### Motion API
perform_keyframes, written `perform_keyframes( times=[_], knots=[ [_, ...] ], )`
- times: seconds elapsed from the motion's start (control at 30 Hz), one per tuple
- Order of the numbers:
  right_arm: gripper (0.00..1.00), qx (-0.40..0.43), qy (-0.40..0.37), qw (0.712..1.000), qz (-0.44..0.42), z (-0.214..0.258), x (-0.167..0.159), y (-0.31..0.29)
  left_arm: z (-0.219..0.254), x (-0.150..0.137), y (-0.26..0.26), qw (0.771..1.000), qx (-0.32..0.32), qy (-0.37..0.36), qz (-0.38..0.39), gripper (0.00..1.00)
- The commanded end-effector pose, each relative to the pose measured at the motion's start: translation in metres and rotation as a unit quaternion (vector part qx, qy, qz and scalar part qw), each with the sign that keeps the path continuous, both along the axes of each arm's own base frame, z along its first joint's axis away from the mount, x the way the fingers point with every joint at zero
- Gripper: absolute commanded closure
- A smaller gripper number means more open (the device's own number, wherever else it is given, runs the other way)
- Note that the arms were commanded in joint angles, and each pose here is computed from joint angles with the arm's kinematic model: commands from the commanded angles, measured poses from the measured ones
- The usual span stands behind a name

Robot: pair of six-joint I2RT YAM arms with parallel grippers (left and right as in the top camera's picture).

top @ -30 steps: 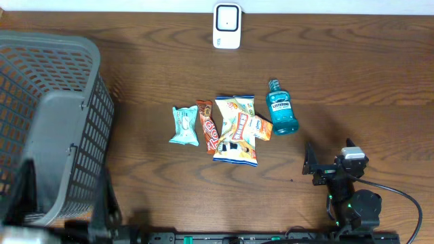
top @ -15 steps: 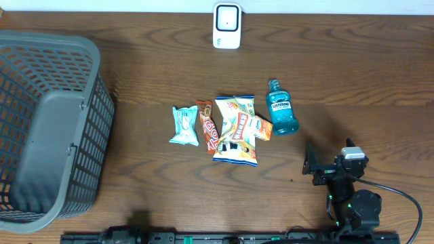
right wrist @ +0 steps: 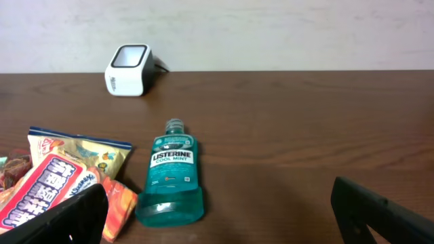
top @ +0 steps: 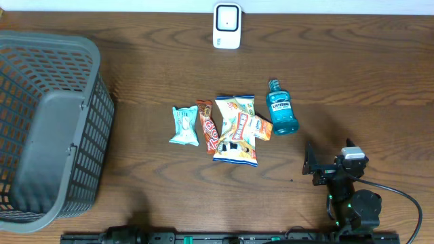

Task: Scan the item barcode

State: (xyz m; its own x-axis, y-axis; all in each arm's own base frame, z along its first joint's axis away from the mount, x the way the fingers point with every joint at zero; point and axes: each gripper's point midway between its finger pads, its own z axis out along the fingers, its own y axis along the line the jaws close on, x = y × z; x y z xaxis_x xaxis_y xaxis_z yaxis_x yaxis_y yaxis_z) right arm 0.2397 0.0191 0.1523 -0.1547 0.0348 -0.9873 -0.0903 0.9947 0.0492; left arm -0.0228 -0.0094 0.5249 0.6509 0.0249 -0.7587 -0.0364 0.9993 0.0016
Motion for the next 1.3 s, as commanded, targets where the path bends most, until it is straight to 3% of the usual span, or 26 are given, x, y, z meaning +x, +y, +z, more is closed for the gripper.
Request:
perform_keyframes(
  times=[0.0, 0.4, 0.63, 0.77, 0.9, 1.27],
  knots=[
    [0.01, -0.007, -0.002, 1.0, 0.004, 0.0, 0.0, 0.002, 0.007, -0.007, 0.014, 0.999, -0.028, -0.022, 0.032, 0.02],
    [0.01, -0.007, -0.002, 1.0, 0.004, 0.0, 0.0, 0.002, 0.001, 0.009, 0.012, 0.999, -0.021, -0.011, 0.025, 0.02],
    [0.01, -0.007, -0.002, 1.0, 0.004, 0.0, 0.0, 0.002, -0.03, 0.076, -0.005, 0.999, 0.017, 0.027, -0.029, 0.02],
    [0.01, -0.007, -0.002, 1.0, 0.004, 0.0, 0.0, 0.002, -0.077, 0.135, 0.0, 0.992, -0.056, 0.081, -0.079, 0.02],
    [0.01, -0.007, -0.002, 1.0, 0.004, 0.0, 0.0, 0.002, -0.122, 0.176, -0.001, 0.984, -0.076, 0.126, -0.103, 0.02],
    [0.01, -0.007, -0.002, 1.0, 0.004, 0.0, 0.0, 0.002, -0.24, 0.241, -0.01, 0.958, -0.076, 0.243, -0.131, 0.02]
  ],
)
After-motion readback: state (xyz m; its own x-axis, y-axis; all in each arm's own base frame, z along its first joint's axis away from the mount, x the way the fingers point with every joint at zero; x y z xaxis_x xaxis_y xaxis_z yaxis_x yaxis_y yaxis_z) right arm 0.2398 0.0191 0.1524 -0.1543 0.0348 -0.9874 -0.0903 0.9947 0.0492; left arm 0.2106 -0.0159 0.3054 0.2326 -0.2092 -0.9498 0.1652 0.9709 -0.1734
